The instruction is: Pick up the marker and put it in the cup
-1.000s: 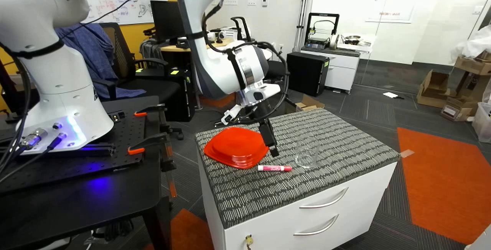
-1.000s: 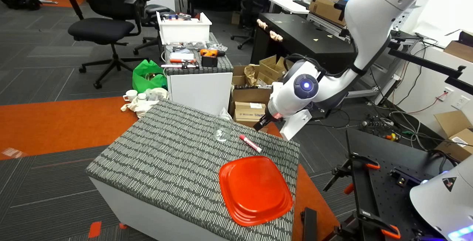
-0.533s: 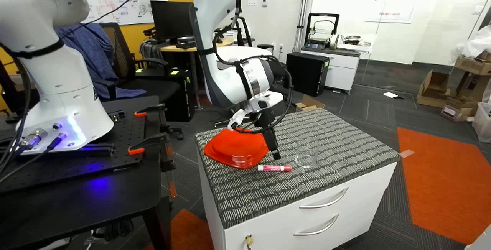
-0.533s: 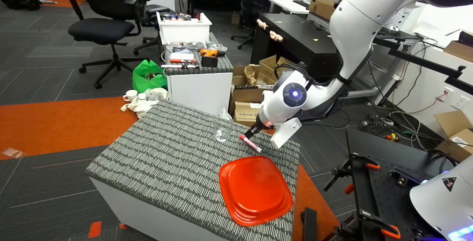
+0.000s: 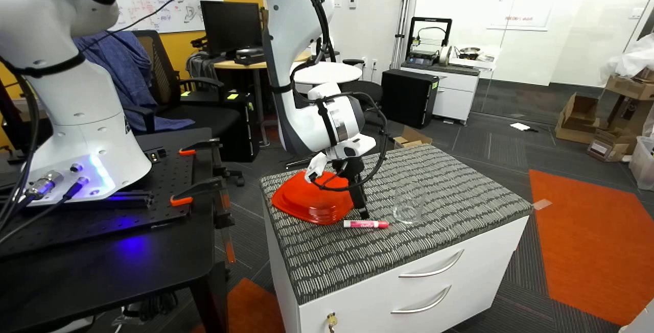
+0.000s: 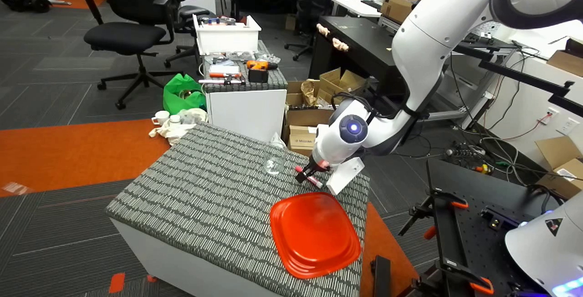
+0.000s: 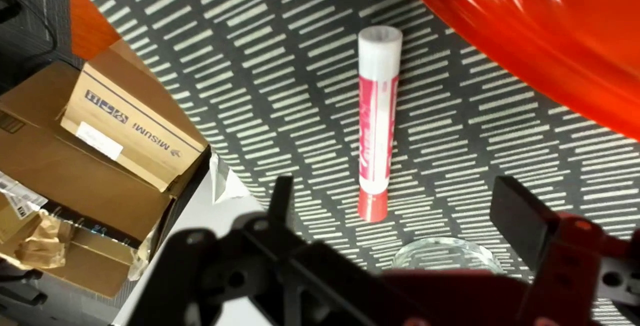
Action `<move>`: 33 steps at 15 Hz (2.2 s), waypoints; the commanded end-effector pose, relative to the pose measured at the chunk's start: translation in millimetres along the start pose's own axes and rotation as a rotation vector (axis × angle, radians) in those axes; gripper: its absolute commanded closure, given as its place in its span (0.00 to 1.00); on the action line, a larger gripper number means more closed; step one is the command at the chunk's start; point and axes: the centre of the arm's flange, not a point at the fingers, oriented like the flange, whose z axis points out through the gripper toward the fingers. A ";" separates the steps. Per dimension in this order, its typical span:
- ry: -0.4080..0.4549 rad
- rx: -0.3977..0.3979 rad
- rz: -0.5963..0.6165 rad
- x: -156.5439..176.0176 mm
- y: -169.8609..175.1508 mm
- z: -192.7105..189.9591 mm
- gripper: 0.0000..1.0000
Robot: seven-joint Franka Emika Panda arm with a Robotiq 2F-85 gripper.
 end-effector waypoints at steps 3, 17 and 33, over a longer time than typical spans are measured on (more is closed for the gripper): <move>-0.035 0.027 0.049 5.3 -5.9 27.1 0.00; -0.083 0.069 0.121 17.9 -8.8 47.7 0.73; -0.097 0.031 0.207 6.9 28.0 -30.9 0.95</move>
